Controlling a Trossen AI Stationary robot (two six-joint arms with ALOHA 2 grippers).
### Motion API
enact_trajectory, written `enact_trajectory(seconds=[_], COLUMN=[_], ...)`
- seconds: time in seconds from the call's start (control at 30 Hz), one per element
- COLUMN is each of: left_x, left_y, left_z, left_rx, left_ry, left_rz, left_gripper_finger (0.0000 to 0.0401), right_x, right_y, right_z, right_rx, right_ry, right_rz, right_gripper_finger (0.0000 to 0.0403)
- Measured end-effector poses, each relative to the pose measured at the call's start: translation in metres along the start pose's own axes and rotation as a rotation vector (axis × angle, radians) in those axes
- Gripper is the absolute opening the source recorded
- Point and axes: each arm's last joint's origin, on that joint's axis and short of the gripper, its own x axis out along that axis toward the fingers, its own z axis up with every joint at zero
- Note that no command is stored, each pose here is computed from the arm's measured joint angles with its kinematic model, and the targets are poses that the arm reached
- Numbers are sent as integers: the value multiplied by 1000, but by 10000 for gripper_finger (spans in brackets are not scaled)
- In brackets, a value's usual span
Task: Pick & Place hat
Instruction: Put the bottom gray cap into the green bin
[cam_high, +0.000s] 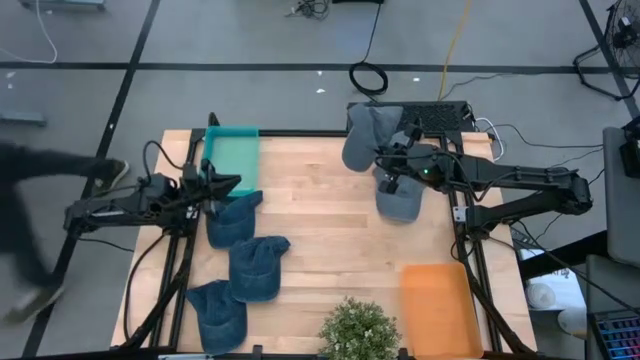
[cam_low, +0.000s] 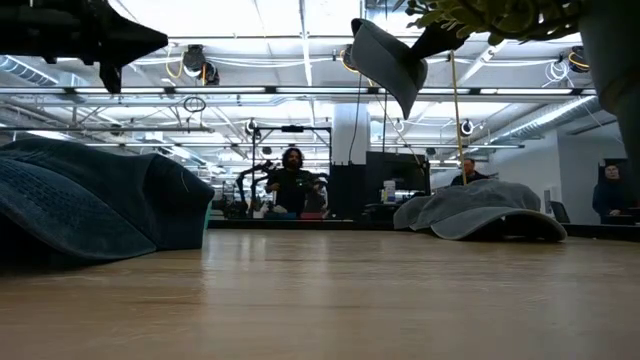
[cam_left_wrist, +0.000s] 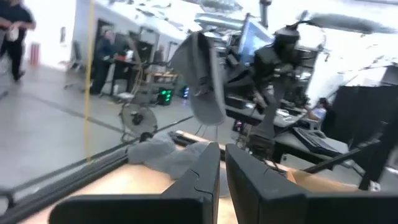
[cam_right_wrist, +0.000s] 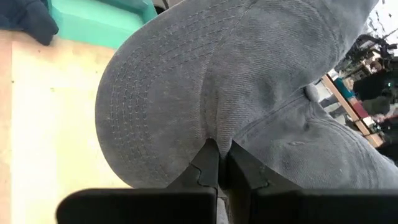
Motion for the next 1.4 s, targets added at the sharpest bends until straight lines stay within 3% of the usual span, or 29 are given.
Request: enact_trajectory(seconds=[0.1, 0.2, 0.4, 0.57, 0.77, 1.07, 1.4], left_x=[8, 17, 37, 61, 110, 170, 204], left_y=[-1, -5, -13, -20, -33, -47, -42], left_z=[-3, -5, -2, 11, 23, 34, 23], left_rx=[-56, -139, -315, -420, -520, -586, -644], left_ry=[28, 51, -8, 69, 208, 264, 309], left_rz=[-4, -80, -193, -257, -329, -332, -275], left_gripper_finger=[32, 50, 144, 226, 269, 248, 247], right_x=[0, -1, -5, -9, -9, -9, -12], right_y=[3, 7, 15, 20, 18, 18, 28], right_z=[1, 3, 6, 7, 11, 14, 20], right_rx=[-27, -52, -54, -85, -118, -220, -275], right_ry=[-44, -105, -236, -335, -373, -400, -452], right_rz=[102, 240, 556, 740, 696, 577, 595], right_gripper_finger=[2, 2, 2, 2, 1, 1, 1])
